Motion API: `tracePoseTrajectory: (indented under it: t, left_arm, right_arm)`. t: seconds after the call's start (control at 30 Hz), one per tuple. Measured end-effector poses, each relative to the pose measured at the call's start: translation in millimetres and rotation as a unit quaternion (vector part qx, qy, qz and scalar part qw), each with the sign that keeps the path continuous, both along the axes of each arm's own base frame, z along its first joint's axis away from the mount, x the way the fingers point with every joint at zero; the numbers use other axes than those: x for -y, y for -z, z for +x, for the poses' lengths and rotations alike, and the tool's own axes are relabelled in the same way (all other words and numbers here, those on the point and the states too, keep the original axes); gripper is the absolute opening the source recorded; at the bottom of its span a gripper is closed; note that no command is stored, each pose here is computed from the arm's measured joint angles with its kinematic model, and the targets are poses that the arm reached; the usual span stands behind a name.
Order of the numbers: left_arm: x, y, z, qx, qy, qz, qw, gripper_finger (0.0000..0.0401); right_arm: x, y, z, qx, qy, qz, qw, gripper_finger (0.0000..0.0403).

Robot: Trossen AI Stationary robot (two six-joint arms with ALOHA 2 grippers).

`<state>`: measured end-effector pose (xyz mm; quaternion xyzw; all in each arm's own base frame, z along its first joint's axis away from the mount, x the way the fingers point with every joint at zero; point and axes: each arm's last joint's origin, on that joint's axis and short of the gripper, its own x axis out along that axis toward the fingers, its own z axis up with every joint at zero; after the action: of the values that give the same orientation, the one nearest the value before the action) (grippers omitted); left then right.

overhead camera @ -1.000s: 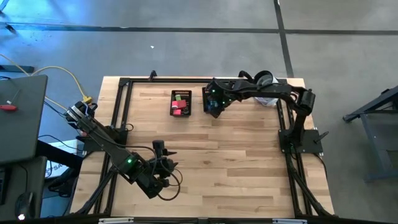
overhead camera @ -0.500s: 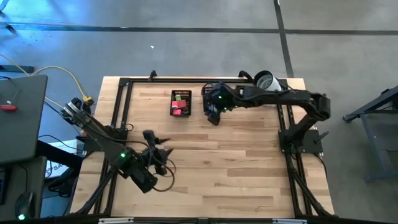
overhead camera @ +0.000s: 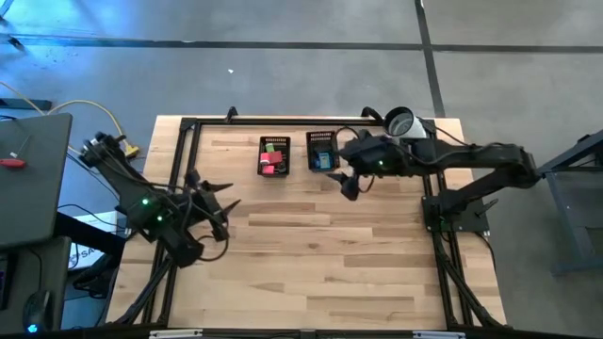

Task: Pick & Place Office items
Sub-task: Return to Home Position

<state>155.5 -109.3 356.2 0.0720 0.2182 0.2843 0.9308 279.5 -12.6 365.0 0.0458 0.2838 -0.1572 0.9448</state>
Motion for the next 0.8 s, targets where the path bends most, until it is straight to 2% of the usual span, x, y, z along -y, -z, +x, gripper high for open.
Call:
tracePoseTrajectory:
  t: [0.1,0.23,0.33,0.47,0.7,0.8]
  left_arm:
    - [-7,2,-8,0.002,0.000,-0.003,1.000,0.0200]
    - [-21,15,-24,0.007,-0.015,-0.018,1.000,0.0199]
    - [-32,22,-35,0.014,-0.025,-0.029,0.999,0.0188]
    - [-41,18,-45,0.034,-0.025,-0.048,0.998,0.0144]
    - [-46,14,-53,0.040,-0.009,-0.055,0.998,0.0013]
    - [-44,14,-54,0.037,-0.001,-0.055,0.998,0.0005]
  right_arm:
    - [-10,2,-6,-0.022,0.011,-0.003,1.000,0.0305]
    - [-28,4,-12,-0.039,0.029,-0.038,0.998,0.0302]
    - [-38,4,-16,-0.043,0.048,-0.066,0.996,0.0281]
    - [-45,3,-25,-0.048,0.074,-0.095,0.992,0.0208]
    - [-47,0,-36,-0.055,0.096,-0.115,0.987,0.0022]
    - [-46,1,-38,-0.061,0.102,-0.112,0.987,0.0008]
